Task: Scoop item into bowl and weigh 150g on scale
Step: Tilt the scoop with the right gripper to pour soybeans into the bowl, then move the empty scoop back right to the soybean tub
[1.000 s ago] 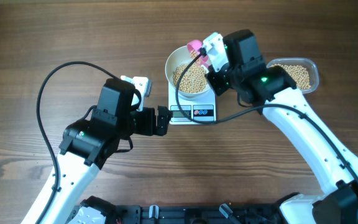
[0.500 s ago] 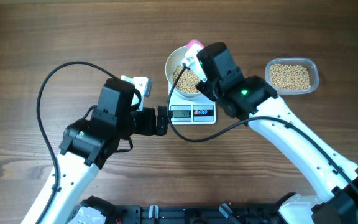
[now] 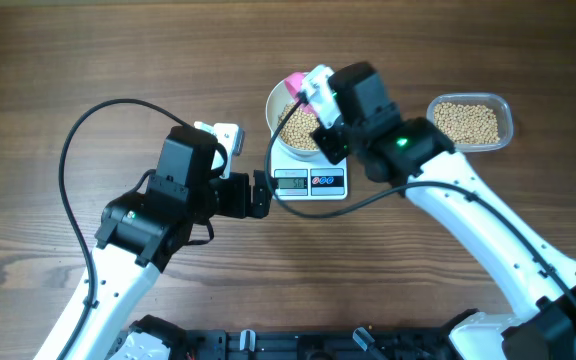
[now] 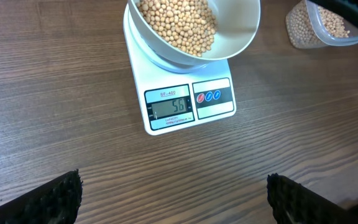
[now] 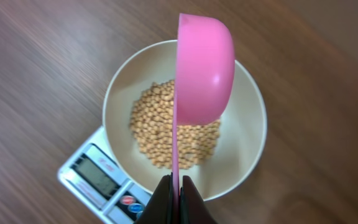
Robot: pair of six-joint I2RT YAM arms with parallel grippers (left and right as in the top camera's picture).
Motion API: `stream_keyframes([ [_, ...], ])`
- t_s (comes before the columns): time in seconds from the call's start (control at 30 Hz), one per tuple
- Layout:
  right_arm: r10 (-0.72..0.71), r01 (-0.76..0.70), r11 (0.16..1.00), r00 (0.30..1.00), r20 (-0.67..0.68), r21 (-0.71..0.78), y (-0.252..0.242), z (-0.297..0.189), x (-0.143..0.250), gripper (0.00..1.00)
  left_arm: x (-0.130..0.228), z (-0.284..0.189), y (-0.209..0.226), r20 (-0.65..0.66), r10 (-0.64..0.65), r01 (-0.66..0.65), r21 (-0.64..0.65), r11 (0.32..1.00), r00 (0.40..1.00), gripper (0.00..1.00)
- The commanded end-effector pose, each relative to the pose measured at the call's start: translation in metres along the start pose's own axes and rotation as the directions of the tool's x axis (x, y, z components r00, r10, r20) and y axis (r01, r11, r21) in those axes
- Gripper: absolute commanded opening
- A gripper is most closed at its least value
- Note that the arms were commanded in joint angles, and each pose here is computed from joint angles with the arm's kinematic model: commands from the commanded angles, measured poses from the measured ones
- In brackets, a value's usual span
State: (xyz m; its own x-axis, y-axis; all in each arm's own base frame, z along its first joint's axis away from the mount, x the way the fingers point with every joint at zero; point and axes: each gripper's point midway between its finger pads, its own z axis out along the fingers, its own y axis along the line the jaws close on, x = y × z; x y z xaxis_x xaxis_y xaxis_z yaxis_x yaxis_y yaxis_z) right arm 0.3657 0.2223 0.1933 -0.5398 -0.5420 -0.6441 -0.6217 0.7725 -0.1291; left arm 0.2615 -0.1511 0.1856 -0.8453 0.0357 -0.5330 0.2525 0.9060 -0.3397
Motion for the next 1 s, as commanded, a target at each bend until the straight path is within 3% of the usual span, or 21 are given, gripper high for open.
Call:
stream_keyframes([
  [0.0,0.217,-0.215,0.976,0.971,0.096,-0.029,-0.033,-0.03,-0.017,0.04,-0.001,-0.001,-0.004,0.003,0.014,-0.014,0.016,1.0,1.0,1.0],
  [0.27,0.49,-0.516,0.854,0.842,0.225,0.072,-0.146,-0.096,0.013,0.05,-0.001,-0.001,-0.004,0.003,0.014,-0.014,0.016,1.0,1.0,1.0],
  [0.63,0.75,-0.743,0.634,0.658,0.065,0.216,-0.222,-0.113,0.142,0.04,-0.001,-0.001,-0.004,0.003,0.014,-0.014,0.016,1.0,1.0,1.0],
  [0.97,0.74,-0.691,0.668,0.654,-0.157,0.276,-0.223,-0.076,0.197,0.04,-0.001,-0.001,-0.004,0.003,0.014,-0.014,0.016,1.0,1.0,1.0],
])
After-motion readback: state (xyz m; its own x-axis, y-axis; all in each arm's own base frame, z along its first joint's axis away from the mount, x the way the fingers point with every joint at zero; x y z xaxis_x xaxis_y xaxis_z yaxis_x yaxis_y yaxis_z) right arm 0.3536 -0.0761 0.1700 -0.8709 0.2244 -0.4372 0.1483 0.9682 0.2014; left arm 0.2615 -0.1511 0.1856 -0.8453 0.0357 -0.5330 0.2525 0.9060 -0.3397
